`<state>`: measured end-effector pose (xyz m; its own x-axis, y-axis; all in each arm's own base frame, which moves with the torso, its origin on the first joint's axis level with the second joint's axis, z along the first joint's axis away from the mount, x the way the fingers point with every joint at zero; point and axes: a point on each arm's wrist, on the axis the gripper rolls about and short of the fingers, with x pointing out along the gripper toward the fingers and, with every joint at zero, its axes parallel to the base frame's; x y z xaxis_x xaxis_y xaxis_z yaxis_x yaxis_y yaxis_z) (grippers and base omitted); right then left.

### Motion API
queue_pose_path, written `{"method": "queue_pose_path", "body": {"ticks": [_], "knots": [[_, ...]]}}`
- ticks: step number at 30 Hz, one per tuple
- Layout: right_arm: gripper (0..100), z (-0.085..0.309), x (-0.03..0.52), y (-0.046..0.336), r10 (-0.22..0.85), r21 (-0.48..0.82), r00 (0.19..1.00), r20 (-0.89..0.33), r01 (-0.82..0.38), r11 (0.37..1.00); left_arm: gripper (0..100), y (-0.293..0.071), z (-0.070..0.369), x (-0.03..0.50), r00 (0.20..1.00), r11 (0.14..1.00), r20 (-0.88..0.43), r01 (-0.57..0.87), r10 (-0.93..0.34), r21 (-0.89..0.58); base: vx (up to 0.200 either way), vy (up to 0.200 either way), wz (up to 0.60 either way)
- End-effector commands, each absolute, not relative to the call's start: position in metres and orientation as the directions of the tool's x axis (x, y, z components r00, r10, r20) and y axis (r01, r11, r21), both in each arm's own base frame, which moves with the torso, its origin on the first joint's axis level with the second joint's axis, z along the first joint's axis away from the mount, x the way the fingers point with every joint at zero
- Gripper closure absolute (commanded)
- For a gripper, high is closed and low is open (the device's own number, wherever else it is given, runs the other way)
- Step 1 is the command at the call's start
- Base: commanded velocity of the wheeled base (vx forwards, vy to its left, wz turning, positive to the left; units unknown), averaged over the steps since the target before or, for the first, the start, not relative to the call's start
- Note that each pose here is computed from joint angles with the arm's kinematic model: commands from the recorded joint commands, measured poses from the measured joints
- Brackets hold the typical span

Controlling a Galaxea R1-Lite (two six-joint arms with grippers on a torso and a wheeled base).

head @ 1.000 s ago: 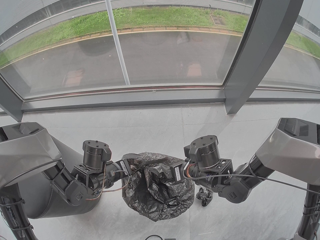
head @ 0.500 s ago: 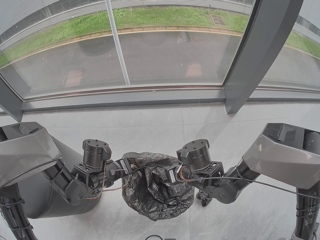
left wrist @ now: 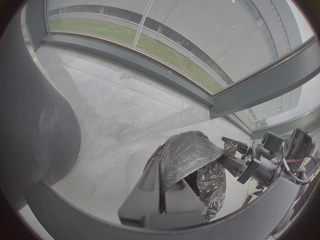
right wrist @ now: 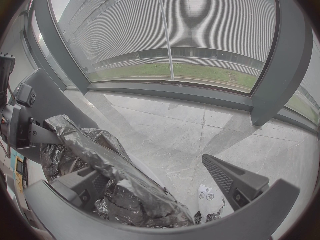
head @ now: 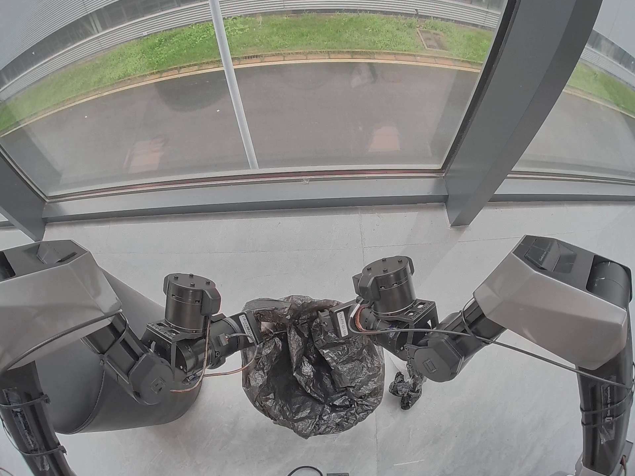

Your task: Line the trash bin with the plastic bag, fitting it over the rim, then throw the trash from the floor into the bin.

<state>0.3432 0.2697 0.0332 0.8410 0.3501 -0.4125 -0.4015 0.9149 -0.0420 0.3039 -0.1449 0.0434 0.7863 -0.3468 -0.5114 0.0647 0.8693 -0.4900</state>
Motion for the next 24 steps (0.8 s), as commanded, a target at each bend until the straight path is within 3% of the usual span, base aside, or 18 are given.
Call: {"method": "queue_pose_path", "body": {"ticks": [1,24], "knots": [[0,0.035,0.348,0.268,0.344,-0.039,0.846,-0.407,-0.392,0.919,100,-0.141,0.041,0.308,0.791,0.878,-0.513,0.063,-0.335,-0.475,0.0,0.0,0.0],[0,0.034,0.359,0.273,0.337,-0.044,0.848,-0.409,-0.387,0.921,100,-0.118,0.007,0.332,0.797,0.917,-0.546,0.023,-0.257,-0.398,0.0,0.0,0.0]]}}
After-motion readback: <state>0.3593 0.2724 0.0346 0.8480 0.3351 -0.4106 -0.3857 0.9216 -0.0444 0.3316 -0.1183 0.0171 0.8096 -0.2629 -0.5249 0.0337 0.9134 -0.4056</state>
